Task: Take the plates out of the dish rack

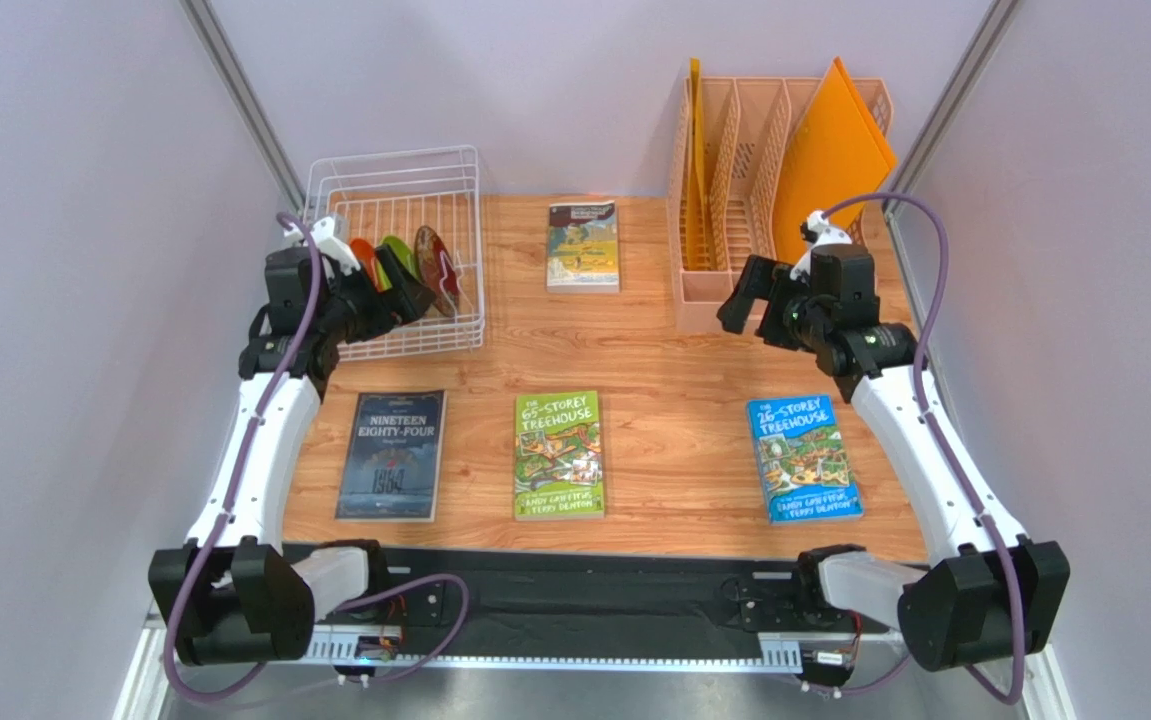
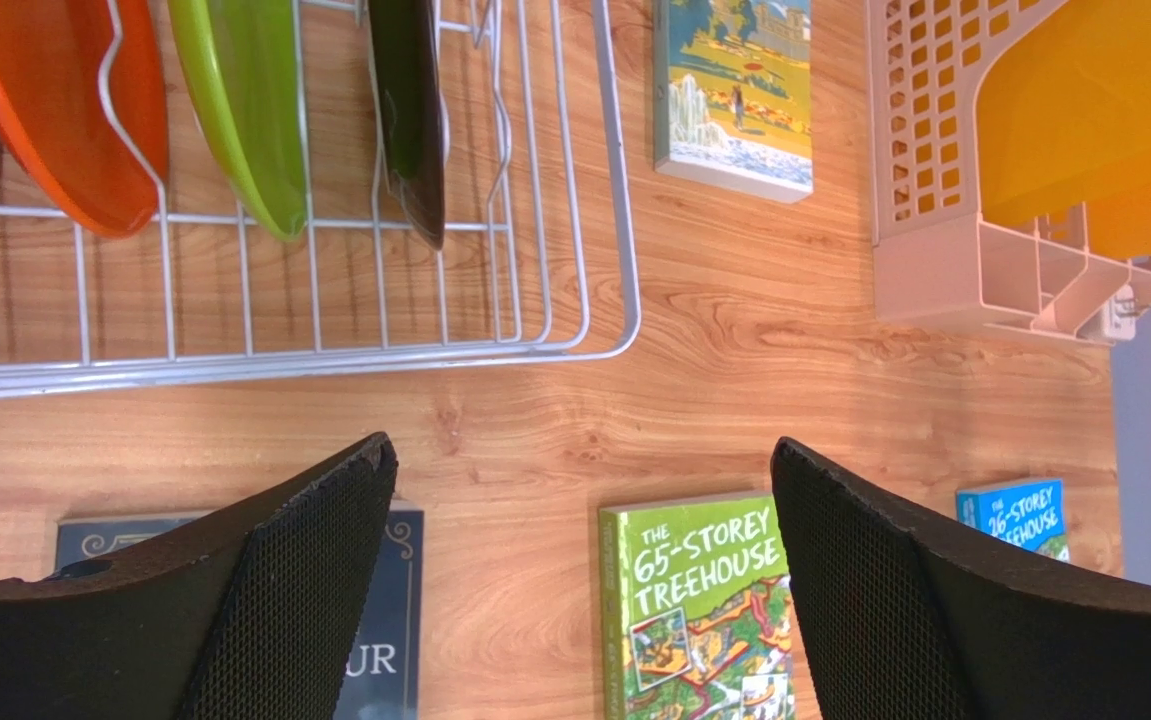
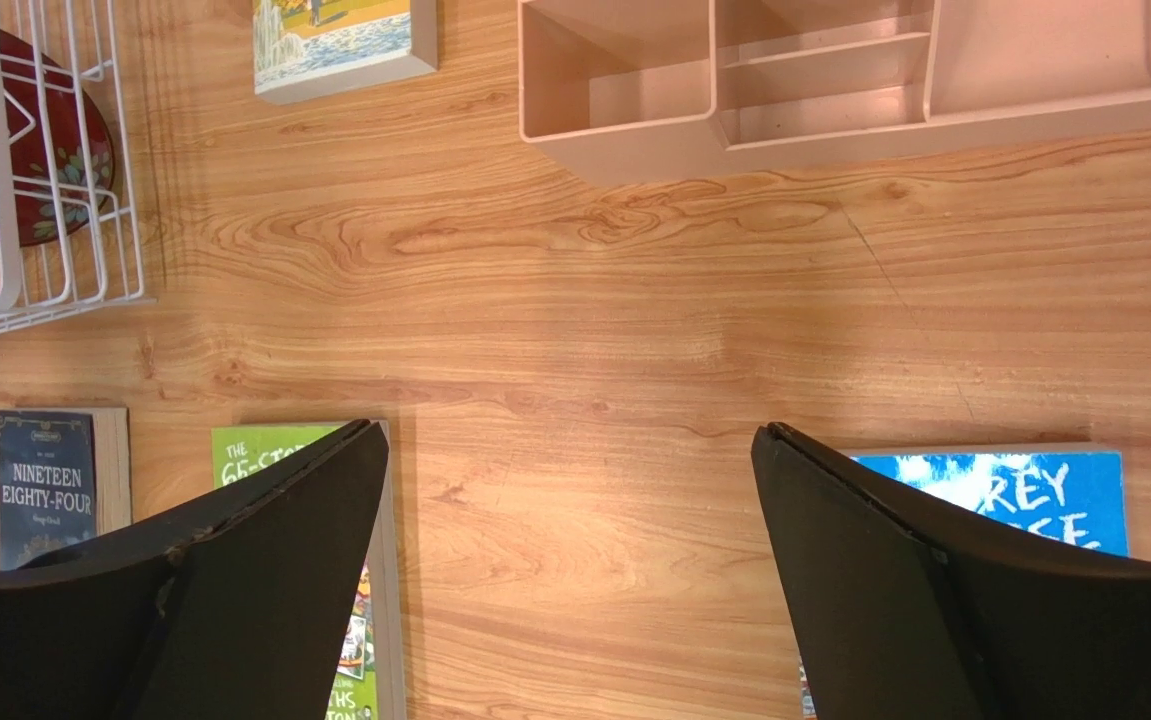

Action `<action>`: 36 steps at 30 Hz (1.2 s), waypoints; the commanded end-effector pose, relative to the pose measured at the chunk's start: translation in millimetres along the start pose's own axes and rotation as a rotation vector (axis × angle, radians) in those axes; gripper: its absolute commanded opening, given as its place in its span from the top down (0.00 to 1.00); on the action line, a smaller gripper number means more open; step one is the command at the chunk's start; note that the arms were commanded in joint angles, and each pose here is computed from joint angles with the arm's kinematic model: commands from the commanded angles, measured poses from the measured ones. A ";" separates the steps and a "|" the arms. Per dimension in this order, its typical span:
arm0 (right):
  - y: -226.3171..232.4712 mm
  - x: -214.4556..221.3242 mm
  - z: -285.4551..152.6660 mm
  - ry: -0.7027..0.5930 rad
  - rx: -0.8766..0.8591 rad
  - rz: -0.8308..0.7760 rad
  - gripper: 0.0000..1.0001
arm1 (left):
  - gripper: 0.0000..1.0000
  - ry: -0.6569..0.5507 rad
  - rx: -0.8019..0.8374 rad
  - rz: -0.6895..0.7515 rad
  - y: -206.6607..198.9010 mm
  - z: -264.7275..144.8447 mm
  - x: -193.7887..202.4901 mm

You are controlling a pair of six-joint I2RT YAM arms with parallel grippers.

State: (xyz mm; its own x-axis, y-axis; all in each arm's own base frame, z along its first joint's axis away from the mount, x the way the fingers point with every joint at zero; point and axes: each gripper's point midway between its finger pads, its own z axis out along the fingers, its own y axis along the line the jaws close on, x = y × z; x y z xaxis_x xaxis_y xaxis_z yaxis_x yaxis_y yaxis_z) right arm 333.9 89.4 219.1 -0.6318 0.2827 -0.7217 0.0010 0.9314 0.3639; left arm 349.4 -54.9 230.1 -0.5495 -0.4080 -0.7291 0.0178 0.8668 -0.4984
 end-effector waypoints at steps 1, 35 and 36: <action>11.0 -24.5 4.2 -0.071 -0.041 -0.034 0.00 | 0.00 -0.041 0.040 0.040 -8.6 -0.5 -18.2; 6.2 -1.3 66.3 0.079 -0.049 -0.024 0.00 | 0.37 -0.257 -0.165 0.241 32.8 116.0 -75.2; 6.3 -1.0 67.7 0.082 -0.050 -0.022 0.00 | 0.37 -0.240 -0.171 0.239 37.0 123.6 -70.1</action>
State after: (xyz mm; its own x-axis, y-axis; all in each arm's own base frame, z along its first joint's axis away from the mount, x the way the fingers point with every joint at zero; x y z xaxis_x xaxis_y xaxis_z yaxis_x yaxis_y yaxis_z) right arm 369.1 102.5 161.4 -0.7362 0.2371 -0.6339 -0.0021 0.9358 0.3524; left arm 467.5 -33.8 184.6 -0.4220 -0.2716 -0.8650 -0.0217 0.9568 -0.2898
